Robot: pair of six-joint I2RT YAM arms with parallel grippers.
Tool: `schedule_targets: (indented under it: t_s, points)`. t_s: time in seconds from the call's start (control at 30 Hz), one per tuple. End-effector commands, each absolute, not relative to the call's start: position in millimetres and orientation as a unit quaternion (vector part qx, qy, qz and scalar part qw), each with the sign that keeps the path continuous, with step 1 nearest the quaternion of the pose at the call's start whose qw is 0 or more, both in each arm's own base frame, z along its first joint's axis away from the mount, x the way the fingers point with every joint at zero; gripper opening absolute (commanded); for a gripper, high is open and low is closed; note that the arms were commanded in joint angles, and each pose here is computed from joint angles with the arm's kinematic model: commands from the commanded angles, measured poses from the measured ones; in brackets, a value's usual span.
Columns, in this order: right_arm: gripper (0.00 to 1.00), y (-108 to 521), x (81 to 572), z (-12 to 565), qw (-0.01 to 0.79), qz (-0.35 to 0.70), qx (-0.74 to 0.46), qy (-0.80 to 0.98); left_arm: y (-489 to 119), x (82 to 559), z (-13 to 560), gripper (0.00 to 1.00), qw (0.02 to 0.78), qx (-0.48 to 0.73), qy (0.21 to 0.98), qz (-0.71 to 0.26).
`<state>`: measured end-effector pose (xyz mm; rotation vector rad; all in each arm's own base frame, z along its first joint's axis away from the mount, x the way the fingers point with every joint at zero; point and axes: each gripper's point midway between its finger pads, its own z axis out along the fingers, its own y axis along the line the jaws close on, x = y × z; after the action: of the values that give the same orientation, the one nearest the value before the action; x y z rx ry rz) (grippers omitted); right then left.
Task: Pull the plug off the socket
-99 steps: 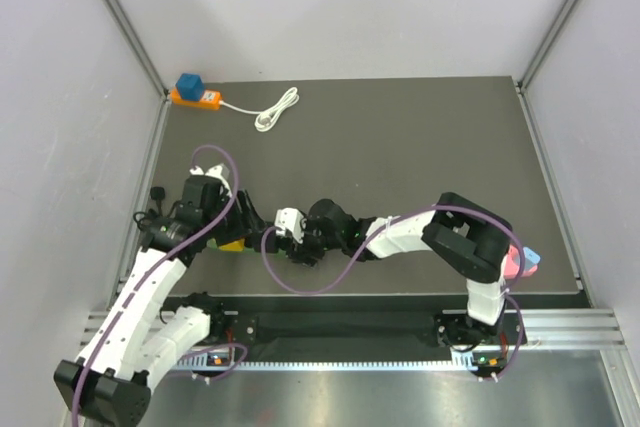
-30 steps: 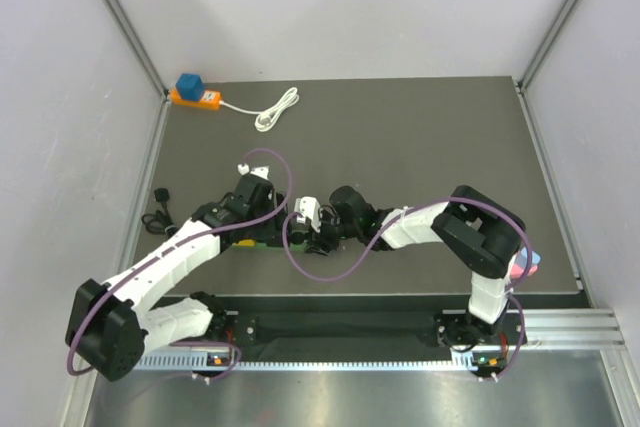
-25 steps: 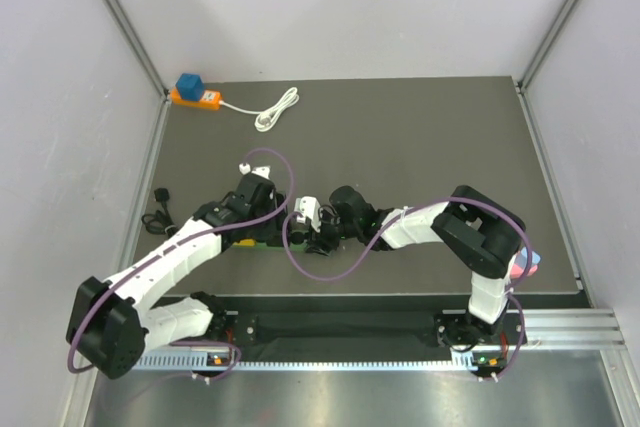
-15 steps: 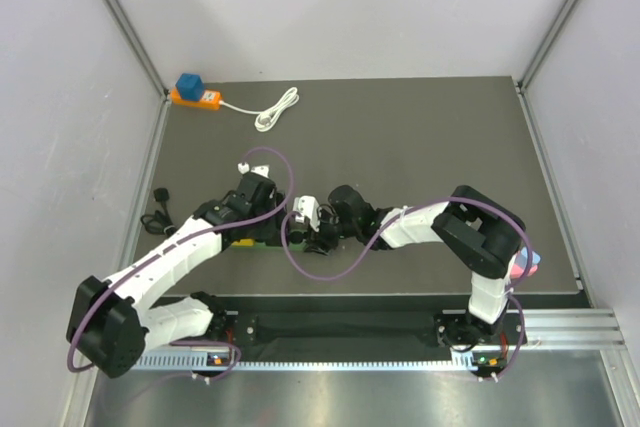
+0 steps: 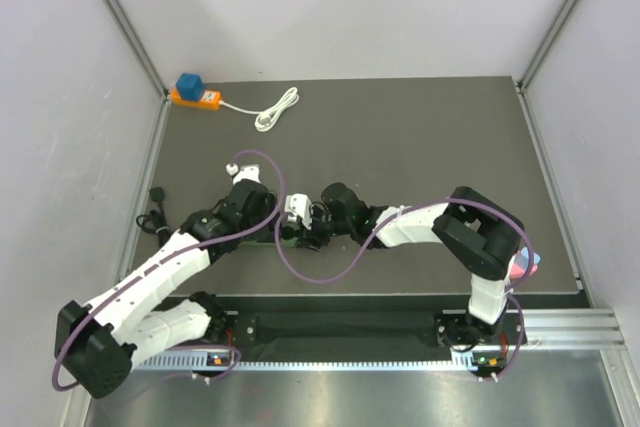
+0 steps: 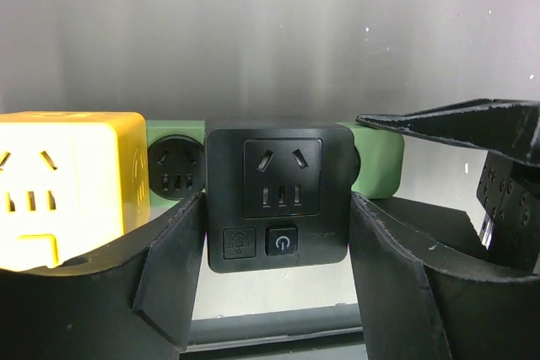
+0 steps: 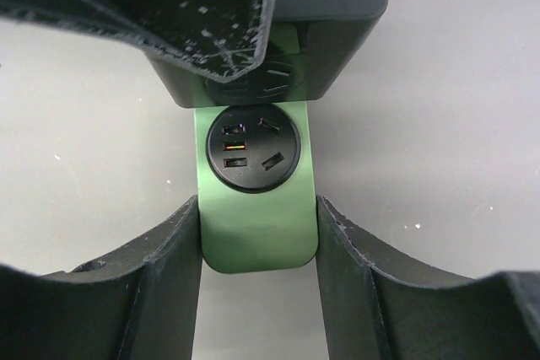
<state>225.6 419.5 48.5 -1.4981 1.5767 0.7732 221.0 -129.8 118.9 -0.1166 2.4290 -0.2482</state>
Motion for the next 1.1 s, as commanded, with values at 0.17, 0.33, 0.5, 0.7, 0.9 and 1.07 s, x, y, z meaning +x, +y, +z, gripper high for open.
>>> schedule_targets:
  t_s: [0.17, 0.33, 0.5, 0.7, 0.9, 1.07]
  points:
    - [0.0, 411, 242, 30, 0.388, 0.256, -0.577, 0.671, -169, 241, 162, 0.0, 0.405, -0.081, 0.887, -0.207]
    - [0.0, 409, 244, 25, 0.39, 0.23, -0.586, 0.672, -154, 248, 193, 0.0, 0.441, -0.14, 0.861, -0.21]
    - [0.0, 411, 241, 21, 0.377, 0.232, -0.591, 0.674, -157, 247, 187, 0.0, 0.43, -0.159, 0.853, -0.248]
    - [0.0, 410, 229, 14, 0.345, 0.247, -0.602, 0.676, -167, 247, 193, 0.0, 0.435, -0.149, 0.834, -0.305]
    - [0.0, 405, 227, 12, 0.338, 0.242, -0.604, 0.68, -140, 250, 195, 0.0, 0.438, -0.108, 0.874, -0.183]
    - [0.0, 402, 227, 8, 0.331, 0.236, -0.606, 0.684, -153, 252, 199, 0.0, 0.429, -0.135, 0.863, -0.23]
